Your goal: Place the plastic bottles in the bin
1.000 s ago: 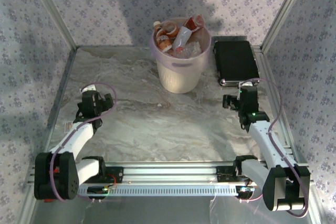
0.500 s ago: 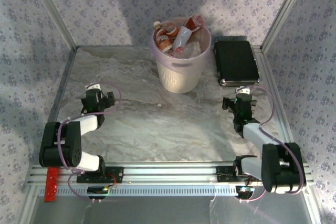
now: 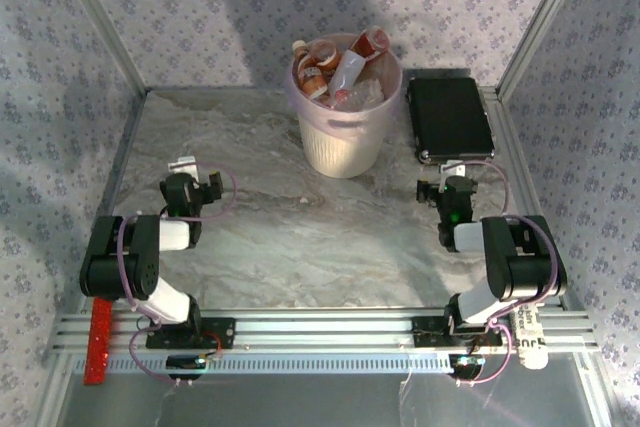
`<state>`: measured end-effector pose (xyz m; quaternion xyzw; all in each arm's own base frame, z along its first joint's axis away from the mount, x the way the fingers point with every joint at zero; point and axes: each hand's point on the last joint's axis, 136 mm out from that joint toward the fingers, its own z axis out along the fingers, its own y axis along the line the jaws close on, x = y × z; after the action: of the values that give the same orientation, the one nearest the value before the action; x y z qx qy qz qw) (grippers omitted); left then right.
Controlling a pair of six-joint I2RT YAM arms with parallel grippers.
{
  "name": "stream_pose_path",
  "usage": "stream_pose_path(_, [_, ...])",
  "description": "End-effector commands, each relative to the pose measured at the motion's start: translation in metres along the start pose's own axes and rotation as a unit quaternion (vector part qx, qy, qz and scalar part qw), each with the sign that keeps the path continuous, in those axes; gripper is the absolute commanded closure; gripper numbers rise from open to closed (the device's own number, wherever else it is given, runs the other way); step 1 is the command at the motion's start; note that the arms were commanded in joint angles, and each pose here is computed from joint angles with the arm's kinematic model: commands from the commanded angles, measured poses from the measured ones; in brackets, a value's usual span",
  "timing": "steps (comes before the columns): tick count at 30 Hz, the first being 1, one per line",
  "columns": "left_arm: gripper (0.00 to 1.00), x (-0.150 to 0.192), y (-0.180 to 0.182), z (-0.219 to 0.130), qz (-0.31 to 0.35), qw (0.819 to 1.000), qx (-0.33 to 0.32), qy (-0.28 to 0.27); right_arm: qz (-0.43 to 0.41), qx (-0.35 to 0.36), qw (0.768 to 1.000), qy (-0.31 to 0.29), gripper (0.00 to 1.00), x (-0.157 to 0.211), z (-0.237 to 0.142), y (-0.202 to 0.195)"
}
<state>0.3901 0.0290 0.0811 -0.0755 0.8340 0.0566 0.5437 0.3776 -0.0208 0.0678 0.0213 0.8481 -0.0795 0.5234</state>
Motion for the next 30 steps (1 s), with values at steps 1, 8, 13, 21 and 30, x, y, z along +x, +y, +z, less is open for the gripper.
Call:
stream_pose_path(1, [0.0,-0.0102,-0.0011,-0.0004,0.001,1.0,0.008,-0.024,0.006,-0.012,0.999,-0.037,0.01,-0.0208,0.0006,0.0007])
stream_pose_path(8, [0.0,-0.0101,-0.0002,-0.0003,0.001,1.0,0.006,-0.024,0.021,-0.018,0.999,-0.028,0.01,-0.0209,0.0042,-0.0038])
stream_pose_path(13, [0.0,-0.0105,-0.0003,-0.0007,0.001,1.0,0.007,-0.025,0.021,-0.019,0.999,-0.027,0.01,-0.0207,0.0042,-0.0035])
stream_pose_path(21, [0.0,-0.0104,0.0015,-0.0019,-0.002,1.0,0.002,-0.028,0.021,-0.018,0.999,-0.028,0.01,-0.0211,0.0043,-0.0039])
stream_pose_path(30, [0.0,-0.0099,0.0012,-0.001,-0.002,1.0,0.003,-0.025,0.021,-0.019,0.999,-0.027,0.01,-0.0205,0.0042,-0.0032])
